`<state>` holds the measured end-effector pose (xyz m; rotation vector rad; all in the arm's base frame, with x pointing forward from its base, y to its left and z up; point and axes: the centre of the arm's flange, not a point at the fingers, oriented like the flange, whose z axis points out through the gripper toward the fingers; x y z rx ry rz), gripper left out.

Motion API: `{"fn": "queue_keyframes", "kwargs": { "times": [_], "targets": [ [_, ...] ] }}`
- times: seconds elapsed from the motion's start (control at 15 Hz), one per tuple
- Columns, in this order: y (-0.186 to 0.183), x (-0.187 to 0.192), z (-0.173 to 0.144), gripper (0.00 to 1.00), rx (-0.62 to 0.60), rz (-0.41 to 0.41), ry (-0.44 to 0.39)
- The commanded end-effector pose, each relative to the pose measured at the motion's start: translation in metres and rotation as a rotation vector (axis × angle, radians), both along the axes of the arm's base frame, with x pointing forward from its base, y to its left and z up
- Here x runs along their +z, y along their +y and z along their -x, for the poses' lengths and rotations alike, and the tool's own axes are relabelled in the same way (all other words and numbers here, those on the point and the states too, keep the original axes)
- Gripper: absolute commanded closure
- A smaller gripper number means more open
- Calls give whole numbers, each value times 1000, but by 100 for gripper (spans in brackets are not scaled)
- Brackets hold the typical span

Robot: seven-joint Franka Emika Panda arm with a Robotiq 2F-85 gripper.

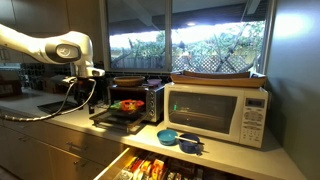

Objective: Push the tray of the grey microwave in

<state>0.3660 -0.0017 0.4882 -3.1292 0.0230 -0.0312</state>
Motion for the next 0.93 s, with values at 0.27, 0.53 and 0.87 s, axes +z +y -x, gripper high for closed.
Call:
{"fn": "queue_keyframes", "kwargs": {
  "times": [0.27, 0.53, 0.87],
  "targets": [
    [26, -11, -46, 0, -5, -58, -287],
    [36, -34, -59, 0, 39, -179, -262],
    [36, -32, -57, 0, 33, -165, -246]
  ]
}}
